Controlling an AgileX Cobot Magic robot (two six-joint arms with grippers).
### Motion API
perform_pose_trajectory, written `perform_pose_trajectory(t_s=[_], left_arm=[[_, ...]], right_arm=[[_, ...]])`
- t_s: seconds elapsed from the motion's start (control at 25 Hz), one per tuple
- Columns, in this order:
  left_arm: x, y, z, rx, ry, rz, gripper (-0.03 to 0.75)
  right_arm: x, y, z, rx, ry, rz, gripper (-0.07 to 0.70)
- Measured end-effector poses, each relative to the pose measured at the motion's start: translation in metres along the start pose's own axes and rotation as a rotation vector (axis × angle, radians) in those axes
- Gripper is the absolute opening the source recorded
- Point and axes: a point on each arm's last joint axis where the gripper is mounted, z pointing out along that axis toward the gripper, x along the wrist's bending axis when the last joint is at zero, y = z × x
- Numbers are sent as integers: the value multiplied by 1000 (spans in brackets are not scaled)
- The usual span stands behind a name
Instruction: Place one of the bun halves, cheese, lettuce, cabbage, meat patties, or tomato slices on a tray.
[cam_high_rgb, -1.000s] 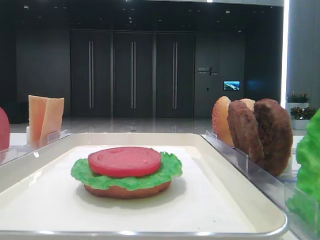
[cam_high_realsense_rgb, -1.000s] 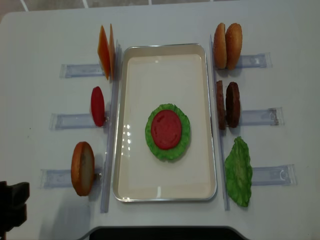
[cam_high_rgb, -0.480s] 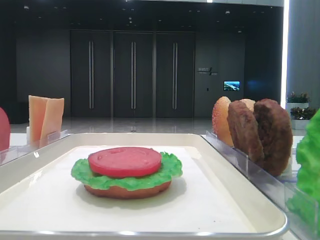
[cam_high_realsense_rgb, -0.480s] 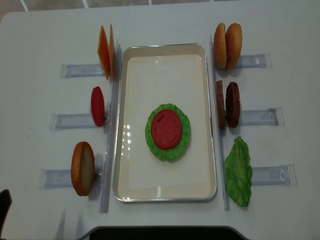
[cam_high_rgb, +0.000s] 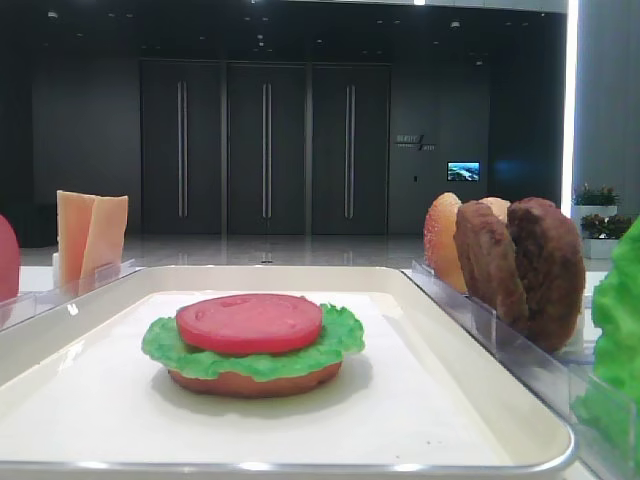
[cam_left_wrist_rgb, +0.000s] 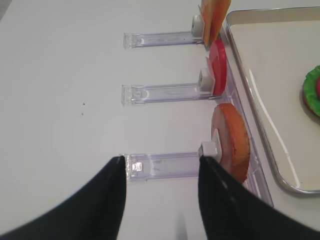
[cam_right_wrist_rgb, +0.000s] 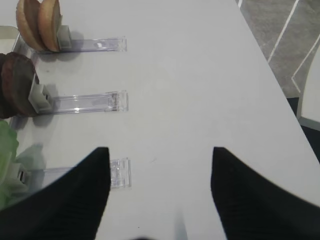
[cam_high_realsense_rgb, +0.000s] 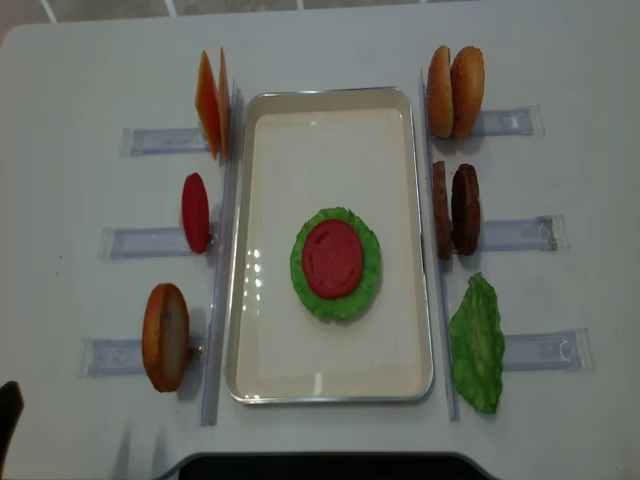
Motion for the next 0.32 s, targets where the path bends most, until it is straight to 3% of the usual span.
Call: perform_pose_trajectory(t_s=[0.32], left_arm=[[0,0,0,0,0,0,357]], right_arm=[[0,0,0,0,0,0,420]])
